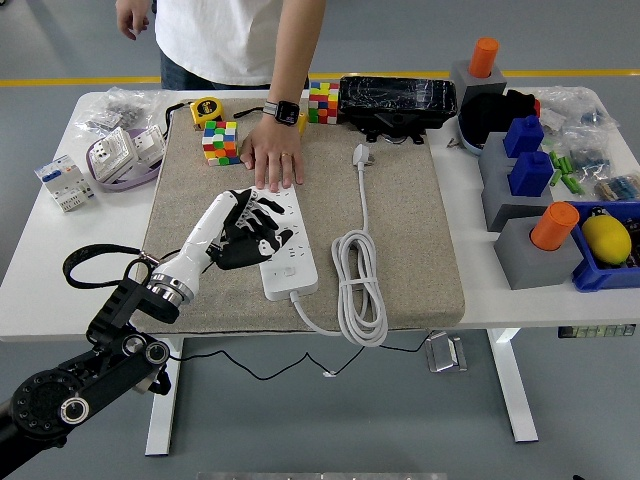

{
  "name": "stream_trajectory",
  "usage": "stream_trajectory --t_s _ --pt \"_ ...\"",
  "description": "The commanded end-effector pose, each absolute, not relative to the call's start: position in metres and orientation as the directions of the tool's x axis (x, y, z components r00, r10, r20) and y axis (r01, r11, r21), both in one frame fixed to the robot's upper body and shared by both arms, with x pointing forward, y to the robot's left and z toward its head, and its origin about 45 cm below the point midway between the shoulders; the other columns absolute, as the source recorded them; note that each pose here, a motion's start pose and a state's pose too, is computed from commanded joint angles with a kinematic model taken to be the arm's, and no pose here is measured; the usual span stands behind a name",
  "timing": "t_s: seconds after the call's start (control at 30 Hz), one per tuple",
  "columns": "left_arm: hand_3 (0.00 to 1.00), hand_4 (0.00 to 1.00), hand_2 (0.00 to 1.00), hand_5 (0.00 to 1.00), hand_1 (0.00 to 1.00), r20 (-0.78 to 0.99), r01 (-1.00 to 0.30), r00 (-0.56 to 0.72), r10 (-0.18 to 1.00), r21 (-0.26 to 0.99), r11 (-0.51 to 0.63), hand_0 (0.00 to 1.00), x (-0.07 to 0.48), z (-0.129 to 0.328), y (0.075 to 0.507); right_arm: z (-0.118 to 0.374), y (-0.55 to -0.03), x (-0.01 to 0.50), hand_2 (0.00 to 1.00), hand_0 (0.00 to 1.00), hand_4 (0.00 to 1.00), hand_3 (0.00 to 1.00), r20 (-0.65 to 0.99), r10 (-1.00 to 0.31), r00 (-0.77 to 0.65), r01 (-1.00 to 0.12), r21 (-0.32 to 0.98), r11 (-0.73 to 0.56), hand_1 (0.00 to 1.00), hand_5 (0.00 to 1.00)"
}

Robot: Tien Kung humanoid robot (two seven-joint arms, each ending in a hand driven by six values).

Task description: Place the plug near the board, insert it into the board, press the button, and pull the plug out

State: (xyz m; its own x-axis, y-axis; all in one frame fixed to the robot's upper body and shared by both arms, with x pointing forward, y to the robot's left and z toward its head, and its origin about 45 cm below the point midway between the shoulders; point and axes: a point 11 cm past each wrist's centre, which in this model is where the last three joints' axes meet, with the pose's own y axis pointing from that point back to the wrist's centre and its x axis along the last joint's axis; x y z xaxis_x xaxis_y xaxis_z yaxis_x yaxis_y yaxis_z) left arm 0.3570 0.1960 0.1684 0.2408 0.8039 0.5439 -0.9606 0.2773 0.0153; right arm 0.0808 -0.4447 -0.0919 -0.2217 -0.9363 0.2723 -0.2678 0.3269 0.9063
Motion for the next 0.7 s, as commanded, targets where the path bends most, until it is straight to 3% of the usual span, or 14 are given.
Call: stream_trajectory --t_s 0.03,0.07,0.23,0.27,0.67,0.7 --pt "0.561 0.799 0.543 0.194 0.550 0.575 -0.960 0.230 0.785 0.002 0.280 0.471 0.360 0.169 0.195 -0.092 -0.444 0.081 0.639 0.605 0.953 0.553 0.272 -0.936 -0.223 -0.268 0.906 0.327 0.640 0.490" --pt "0.625 0.873 0.685 0.244 0.716 0.600 -0.960 0.222 0.769 -0.005 0.282 0.693 0.362 0.169 0.195 -0.092 -0.444 0.081 0.639 0.605 0.953 0.553 0.271 -0.936 -0.223 -0.269 0.906 0.326 0.640 0.490" --pt "0.625 0.873 0.685 0.244 0.716 0.737 -0.955 0.202 0.645 0.001 0.297 0.693 0.373 0.165 0.192 -0.092 -0.445 0.082 0.639 0.605 0.953 0.553 0.271 -0.936 -0.223 -0.270 0.906 0.326 0.640 0.490" --pt "0.719 0.981 0.758 0.302 0.765 0.757 -0.955 0.199 0.623 0.006 0.298 0.744 0.375 0.164 0.192 -0.092 -0.445 0.082 0.639 0.604 0.953 0.553 0.271 -0.936 -0.223 -0.270 0.906 0.327 0.640 0.490" --pt "0.735 0.970 0.773 0.278 0.770 0.856 -0.967 0.205 0.475 0.101 0.234 0.745 0.395 0.144 0.207 -0.091 -0.445 0.083 0.639 0.606 0.953 0.554 0.271 -0.936 -0.222 -0.271 0.905 0.327 0.640 0.489" --pt "0.602 0.786 0.691 0.180 0.705 0.858 -0.968 0.204 0.471 0.105 0.228 0.689 0.395 0.143 0.209 -0.091 -0.445 0.083 0.638 0.605 0.953 0.553 0.271 -0.936 -0.223 -0.271 0.905 0.327 0.640 0.489"
